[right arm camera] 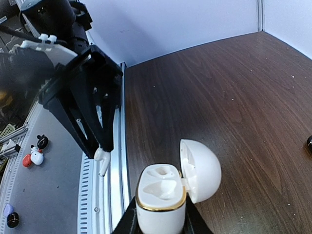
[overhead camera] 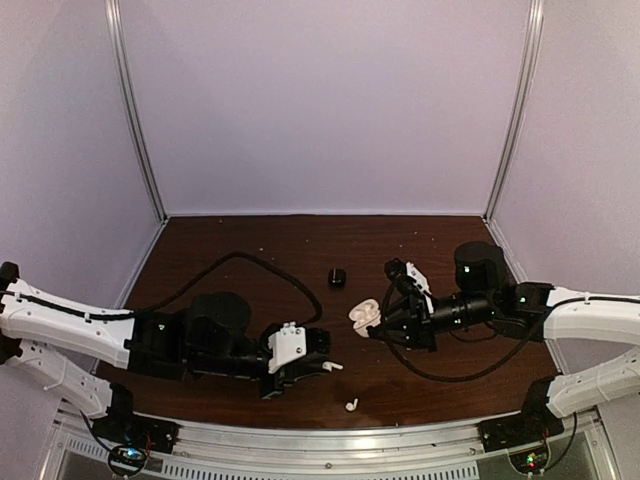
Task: Insert the wireless bluetooth earbuds into the charging case
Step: Pick up the right earbud from the center of the board.
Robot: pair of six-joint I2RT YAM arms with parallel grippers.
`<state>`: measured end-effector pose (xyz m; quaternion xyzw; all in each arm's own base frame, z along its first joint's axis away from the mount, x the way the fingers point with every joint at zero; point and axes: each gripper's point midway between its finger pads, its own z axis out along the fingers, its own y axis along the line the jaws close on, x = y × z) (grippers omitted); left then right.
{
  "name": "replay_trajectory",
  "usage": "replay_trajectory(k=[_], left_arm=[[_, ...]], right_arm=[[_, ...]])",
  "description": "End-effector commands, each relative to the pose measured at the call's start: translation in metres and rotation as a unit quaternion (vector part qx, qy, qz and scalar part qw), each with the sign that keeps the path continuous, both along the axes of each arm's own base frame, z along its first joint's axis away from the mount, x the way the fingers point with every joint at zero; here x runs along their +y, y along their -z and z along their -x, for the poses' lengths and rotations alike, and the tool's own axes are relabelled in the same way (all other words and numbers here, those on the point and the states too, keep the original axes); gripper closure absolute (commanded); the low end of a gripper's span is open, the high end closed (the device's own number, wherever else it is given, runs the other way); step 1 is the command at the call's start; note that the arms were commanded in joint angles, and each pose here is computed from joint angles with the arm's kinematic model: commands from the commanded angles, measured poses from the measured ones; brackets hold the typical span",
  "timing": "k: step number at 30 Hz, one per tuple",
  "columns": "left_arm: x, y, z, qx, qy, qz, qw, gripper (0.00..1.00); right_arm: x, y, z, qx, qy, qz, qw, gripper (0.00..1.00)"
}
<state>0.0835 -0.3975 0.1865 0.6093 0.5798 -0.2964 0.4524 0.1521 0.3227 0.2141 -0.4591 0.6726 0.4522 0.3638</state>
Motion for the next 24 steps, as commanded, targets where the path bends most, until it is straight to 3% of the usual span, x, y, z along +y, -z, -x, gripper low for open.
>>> replay_trajectory(k=[1,13,24], left_arm=[[0.019,-0.004,-0.013,-0.038,-0.023,-0.062,0.997,0.88],[0.03,-0.04,-0.019,-0.08,-0.028,-0.082,0.993,0.89],[0.033,-0.057,-0.023,-0.129,-0.021,-0.072,0.989,0.89]], right_arm=[[0.009,-0.018,0.008,-0.053,-0.032,-0.013,0.998,0.98],[0.022,0.002,0.035,-0.068,-0.073,0.012,0.995,0.99],[0.031,-0.006,0.005,-0.207,-0.027,0.025,0.978,1.0]])
